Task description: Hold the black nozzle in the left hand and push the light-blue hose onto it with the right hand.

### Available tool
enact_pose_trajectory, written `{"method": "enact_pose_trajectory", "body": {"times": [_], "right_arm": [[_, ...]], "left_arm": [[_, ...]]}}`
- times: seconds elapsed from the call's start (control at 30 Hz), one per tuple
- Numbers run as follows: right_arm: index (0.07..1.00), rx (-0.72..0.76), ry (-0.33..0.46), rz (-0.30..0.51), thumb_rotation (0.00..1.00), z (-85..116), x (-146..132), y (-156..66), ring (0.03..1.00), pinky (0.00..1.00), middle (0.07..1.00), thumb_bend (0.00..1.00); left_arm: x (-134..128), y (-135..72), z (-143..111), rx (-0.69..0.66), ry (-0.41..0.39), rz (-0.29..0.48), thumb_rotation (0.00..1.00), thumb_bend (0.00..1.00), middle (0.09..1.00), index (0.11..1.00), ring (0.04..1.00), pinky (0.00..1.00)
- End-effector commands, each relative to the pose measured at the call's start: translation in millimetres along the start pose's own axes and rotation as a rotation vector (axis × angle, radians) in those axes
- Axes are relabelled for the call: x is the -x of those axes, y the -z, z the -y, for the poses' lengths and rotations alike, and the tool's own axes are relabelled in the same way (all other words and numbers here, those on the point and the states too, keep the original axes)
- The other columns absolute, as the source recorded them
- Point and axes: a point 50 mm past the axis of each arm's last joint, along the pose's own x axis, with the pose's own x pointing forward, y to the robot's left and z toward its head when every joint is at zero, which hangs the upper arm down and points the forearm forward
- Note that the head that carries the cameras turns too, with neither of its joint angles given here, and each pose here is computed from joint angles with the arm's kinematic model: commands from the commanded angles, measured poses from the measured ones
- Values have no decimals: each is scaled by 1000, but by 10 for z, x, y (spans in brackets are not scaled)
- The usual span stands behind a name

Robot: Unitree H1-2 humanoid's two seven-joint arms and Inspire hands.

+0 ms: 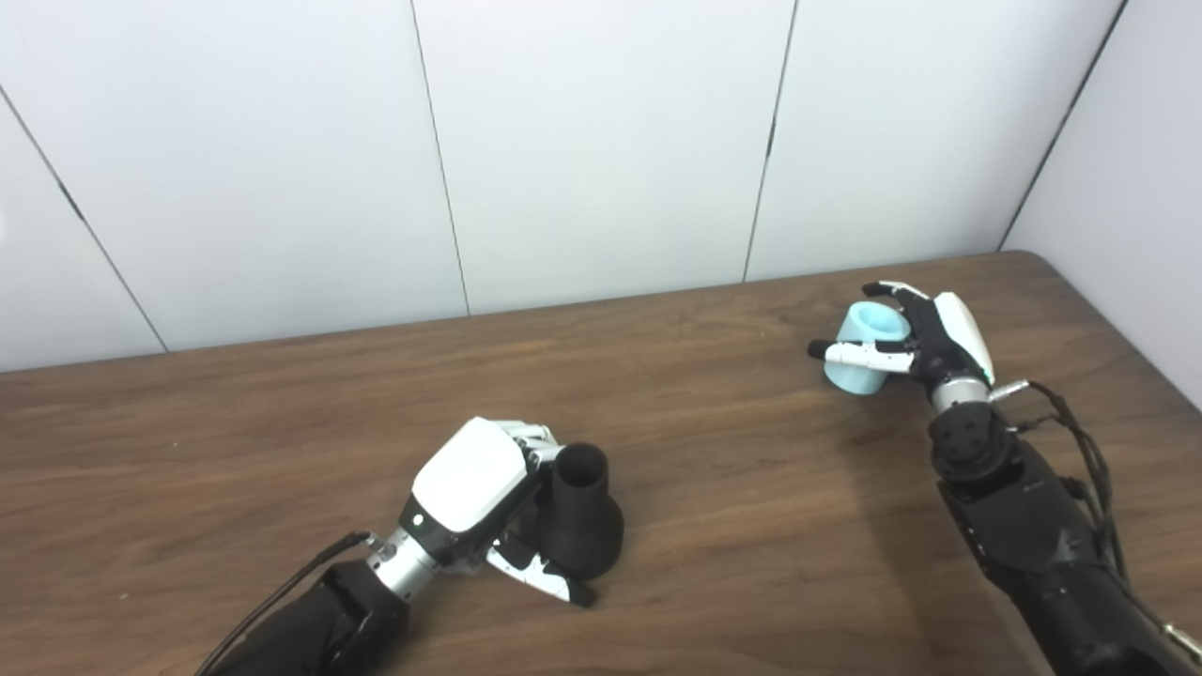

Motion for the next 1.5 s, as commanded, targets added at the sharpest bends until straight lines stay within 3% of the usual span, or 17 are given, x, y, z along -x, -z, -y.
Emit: {"method": "enact_pose_trajectory", "body": {"times": [0.0,0.07,0.17,0.2,0.27,0.3,0.33,0.43,0.63,0.83,0.97,1.07,1.17,1.4,1.47], "right_arm": [[675,-66,-85,44,382,-165,37,-171,574,447,628,891],[650,-63,-75,60,333,-162,55,-188,593,466,642,849],[610,-68,-63,80,178,-162,62,-192,452,339,569,777],[541,-65,-60,82,153,-164,62,-195,421,309,556,626],[505,-66,-57,82,134,-169,65,-205,361,265,560,547],[498,-67,-57,85,128,-170,65,-207,315,235,570,529],[502,-68,-58,89,65,-172,65,-208,277,207,517,529],[512,-57,-56,92,6,-179,63,-211,284,201,449,526],[489,-49,-52,110,0,-168,86,-256,128,78,469,527],[489,-48,-61,124,0,-147,112,-288,139,88,469,526],[490,-37,-68,192,0,-102,176,-395,192,121,473,526],[522,-41,-87,266,0,-64,241,-487,275,188,455,522],[517,-25,-86,336,0,-26,318,-578,432,354,468,521],[524,-39,-39,504,0,66,570,-935,290,211,460,522],[526,-48,-39,540,0,93,644,-1040,338,266,457,521]], "left_arm": [[1271,-375,921,205,222,-225,48,514,547,488,556,455],[1272,-376,919,207,220,-227,48,514,546,488,556,453],[1270,-375,914,207,221,-226,46,514,547,488,555,463],[1269,-376,912,204,217,-225,46,514,545,488,554,462],[1268,-372,910,200,218,-224,46,514,543,488,552,460],[1269,-368,911,200,219,-225,46,514,546,488,555,464],[1269,-365,913,200,219,-226,46,515,546,488,555,465],[1271,-357,918,201,221,-229,46,515,546,488,554,469],[1274,-353,912,197,227,-223,47,514,544,488,556,468],[1265,-359,918,200,231,-223,46,515,546,488,557,470],[1249,-364,931,200,233,-222,46,515,546,488,557,461],[1230,-378,936,203,233,-222,46,516,546,488,556,453],[1220,-379,944,208,237,-224,46,516,545,488,555,456],[1191,-376,952,214,247,-227,47,515,549,488,556,449],[1182,-374,953,212,248,-226,48,514,551,488,558,447]]}}
